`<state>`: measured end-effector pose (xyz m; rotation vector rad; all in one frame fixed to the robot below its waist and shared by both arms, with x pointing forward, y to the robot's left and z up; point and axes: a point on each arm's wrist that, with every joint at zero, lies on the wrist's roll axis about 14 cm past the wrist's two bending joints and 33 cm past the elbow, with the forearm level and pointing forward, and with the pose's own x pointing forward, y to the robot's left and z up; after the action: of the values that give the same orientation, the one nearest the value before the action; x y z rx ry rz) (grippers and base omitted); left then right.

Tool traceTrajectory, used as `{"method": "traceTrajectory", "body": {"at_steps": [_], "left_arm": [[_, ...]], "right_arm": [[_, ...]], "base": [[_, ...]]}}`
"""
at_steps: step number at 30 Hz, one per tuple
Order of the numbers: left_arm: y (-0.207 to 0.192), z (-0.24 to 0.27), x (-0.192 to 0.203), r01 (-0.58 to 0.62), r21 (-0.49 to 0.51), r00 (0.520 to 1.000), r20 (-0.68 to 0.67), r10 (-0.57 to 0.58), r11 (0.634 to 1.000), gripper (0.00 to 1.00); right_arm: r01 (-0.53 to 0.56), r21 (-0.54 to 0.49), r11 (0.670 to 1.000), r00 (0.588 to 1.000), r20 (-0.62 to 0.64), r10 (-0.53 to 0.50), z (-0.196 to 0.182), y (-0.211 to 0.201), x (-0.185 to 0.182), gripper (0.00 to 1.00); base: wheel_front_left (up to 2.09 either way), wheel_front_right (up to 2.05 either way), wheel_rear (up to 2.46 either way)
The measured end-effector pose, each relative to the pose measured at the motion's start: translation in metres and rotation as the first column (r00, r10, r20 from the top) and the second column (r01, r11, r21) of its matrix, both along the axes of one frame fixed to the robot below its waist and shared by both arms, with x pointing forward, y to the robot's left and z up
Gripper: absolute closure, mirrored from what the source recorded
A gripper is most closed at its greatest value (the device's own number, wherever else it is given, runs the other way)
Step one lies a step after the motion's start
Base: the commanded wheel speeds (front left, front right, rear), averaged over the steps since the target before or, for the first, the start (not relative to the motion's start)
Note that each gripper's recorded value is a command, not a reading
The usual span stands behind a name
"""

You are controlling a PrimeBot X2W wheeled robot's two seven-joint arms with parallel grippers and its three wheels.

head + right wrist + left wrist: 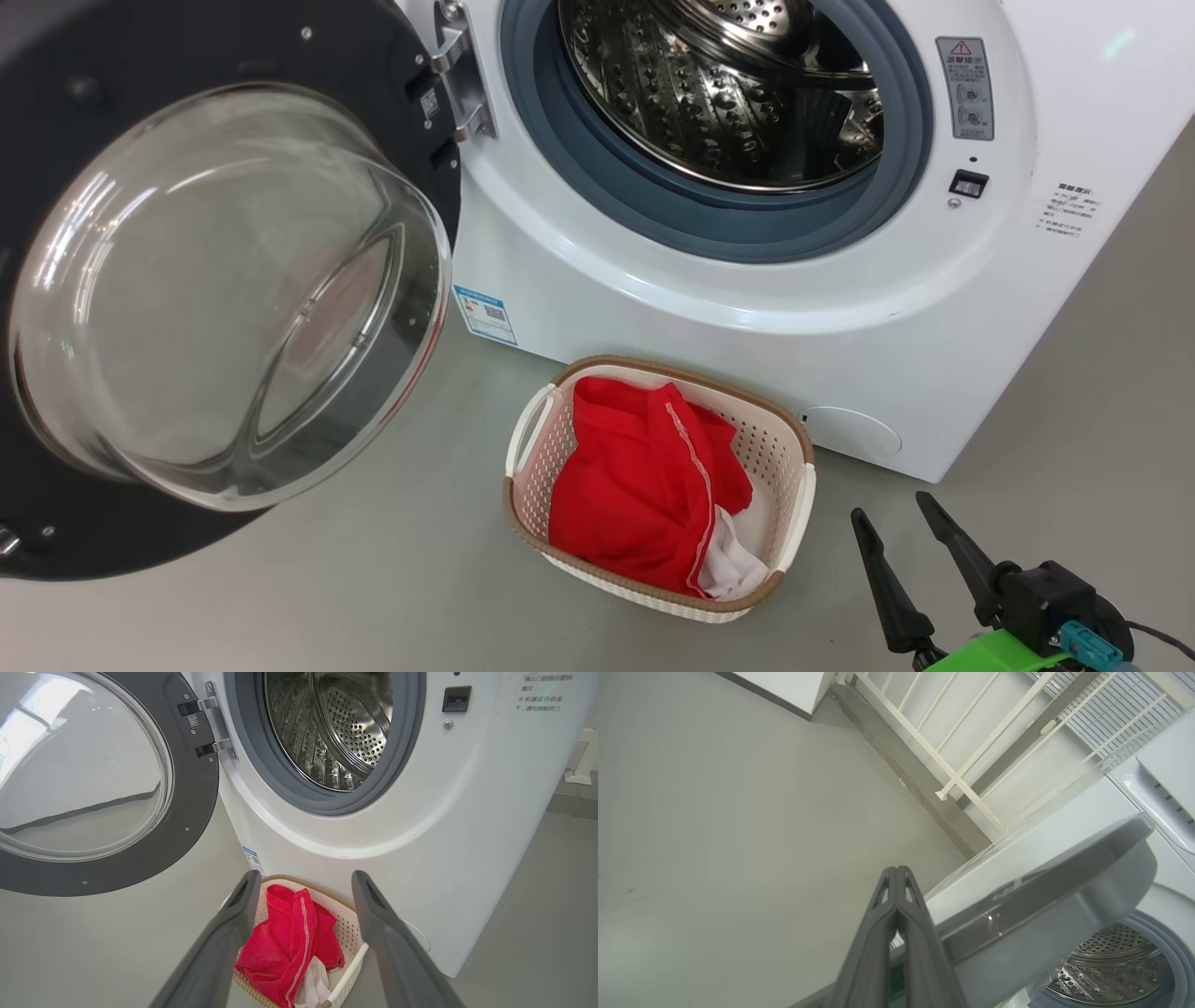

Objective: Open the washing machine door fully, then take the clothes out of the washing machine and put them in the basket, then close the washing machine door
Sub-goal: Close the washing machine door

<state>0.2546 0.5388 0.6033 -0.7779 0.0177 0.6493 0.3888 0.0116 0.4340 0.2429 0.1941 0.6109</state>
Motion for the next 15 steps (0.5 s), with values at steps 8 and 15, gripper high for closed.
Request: {"method": "traceTrajectory", "body": {"at_steps": [8,15], "left_arm": [[-0.022,0.006,0.005,0.153,-0.046,0.988,-0.006,-0.153,0.987,1.00],[-0.062,-0.012,0.006,0.319,-0.103,0.946,-0.026,-0.323,0.942,1.00]], "right_arm": [[0.018,-0.002,1.000,1.000,0.010,-0.018,0.003,-0.006,0.003,0.00],[0.038,-0.002,0.999,0.999,0.024,-0.038,0.007,-0.011,0.007,0.00]], "base": [[0.00,0.00,0.00],[0.00,0.00,0.00]]}}
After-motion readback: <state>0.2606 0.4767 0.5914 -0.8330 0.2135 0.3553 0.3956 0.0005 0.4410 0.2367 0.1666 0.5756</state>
